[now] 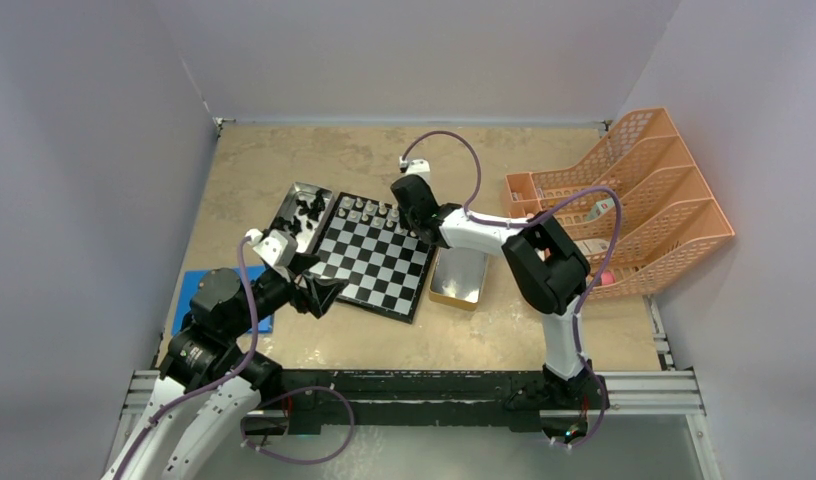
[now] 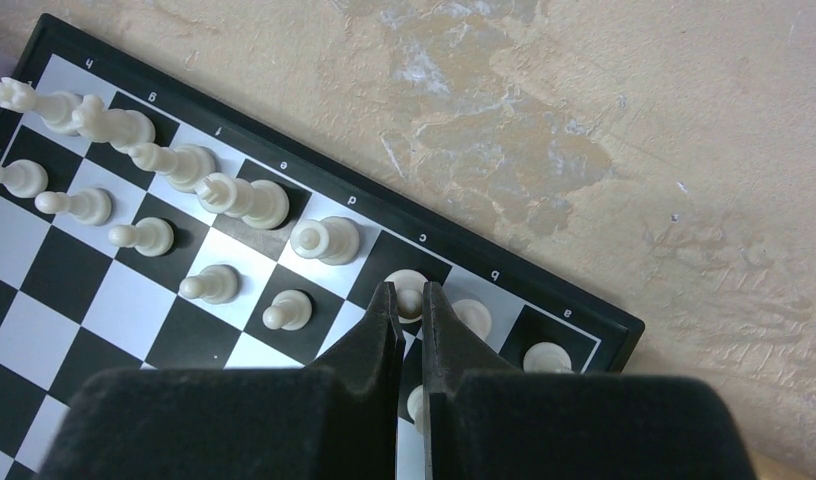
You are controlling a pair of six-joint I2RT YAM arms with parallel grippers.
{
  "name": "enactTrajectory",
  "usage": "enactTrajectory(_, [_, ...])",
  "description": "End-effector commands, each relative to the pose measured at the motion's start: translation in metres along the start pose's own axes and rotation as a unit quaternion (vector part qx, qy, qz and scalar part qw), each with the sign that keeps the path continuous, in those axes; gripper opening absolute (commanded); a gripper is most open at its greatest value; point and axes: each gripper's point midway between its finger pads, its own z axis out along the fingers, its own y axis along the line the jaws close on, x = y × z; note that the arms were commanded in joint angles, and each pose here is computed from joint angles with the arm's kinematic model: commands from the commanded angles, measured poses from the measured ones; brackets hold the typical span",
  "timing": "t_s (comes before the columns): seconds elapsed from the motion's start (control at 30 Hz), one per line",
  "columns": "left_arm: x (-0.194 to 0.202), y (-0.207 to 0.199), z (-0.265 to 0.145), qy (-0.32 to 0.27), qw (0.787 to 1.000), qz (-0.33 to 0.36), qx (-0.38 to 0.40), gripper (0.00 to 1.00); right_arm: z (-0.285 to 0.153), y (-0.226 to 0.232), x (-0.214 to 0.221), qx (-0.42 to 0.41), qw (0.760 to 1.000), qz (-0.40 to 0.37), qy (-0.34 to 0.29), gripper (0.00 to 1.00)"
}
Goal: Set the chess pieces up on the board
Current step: Place the chess piece on the chessboard.
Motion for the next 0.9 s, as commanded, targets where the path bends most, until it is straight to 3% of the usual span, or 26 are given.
enactTrajectory(0.0, [-0.007,-0.002,0.002,-0.013,1.0,0.013,0.008,0.78,-0.003,0.009,-0.027,-0.01,0.999,0.016,-0.034,0.07])
enactTrajectory(0.33, [-0.008,-0.003,0.001,-0.015,1.0,0.013,0.009,0.78,0.003,0.012,-0.018,-0.017,1.0,0.014,-0.02,0.08])
enactTrajectory(0.87, [-0.008,-0.004,0.0,-0.016,1.0,0.012,0.01,0.78,0.002,0.018,-0.018,-0.021,1.0,0.008,0.003,0.2])
